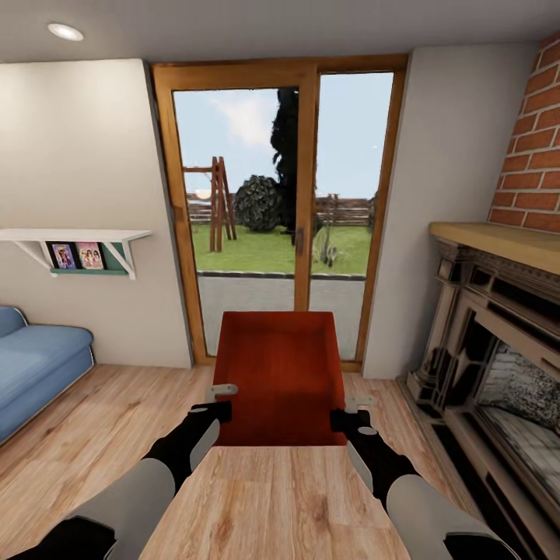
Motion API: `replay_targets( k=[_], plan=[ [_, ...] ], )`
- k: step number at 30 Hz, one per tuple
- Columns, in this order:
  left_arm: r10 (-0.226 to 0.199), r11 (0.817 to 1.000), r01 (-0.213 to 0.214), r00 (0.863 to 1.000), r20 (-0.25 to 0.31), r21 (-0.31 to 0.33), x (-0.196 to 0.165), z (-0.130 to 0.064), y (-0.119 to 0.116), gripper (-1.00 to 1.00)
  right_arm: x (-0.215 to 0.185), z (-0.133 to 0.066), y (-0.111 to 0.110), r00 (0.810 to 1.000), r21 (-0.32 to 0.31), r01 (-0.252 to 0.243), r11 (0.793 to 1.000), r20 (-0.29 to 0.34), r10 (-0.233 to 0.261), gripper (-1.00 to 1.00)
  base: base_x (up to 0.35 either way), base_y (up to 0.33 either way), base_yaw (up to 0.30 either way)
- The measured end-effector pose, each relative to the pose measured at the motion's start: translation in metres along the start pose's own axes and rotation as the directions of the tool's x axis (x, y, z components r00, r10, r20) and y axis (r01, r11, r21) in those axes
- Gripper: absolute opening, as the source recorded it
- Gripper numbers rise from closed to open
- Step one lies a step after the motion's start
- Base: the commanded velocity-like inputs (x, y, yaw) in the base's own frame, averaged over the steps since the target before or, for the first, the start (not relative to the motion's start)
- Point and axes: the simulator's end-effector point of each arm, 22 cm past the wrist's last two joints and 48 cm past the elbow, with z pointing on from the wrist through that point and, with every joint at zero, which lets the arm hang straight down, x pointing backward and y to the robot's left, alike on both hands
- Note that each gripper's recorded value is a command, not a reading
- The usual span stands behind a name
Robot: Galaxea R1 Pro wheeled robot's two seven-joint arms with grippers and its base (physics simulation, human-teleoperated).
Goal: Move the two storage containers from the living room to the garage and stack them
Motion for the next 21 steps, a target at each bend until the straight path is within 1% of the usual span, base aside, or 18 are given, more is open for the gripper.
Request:
replay_targets(
  k=[12, 14, 21],
  plan=[
    [0.002, 1.000, -0.002, 1.000, 0.002, 0.000, -0.0006, -0.0001, -0.0003, -1.00, -0.0001, 0.0000, -0.0003, 1.000, 0.000, -0.004, 1.000, 0.001, 0.004, -1.00, 0.000, 0.000, 0.000],
    [0.001, 1.000, -0.001, 1.000, 0.001, 0.000, -0.0005, -0.0001, 0.0004, -1.00, -0.0001, -0.0002, 0.0004, 1.000, 0.001, -0.003, 1.000, 0.001, 0.003, -1.00, 0.000, 0.000, 0.154],
    [0.002, 1.000, -0.002, 1.000, 0.006, 0.000, -0.0029, -0.0015, 0.0002, -1.00, -0.0027, -0.0012, 0.0002, 1.000, 0.002, -0.003, 1.000, 0.005, 0.003, -1.00, 0.000, 0.000, 0.246]
  ],
)
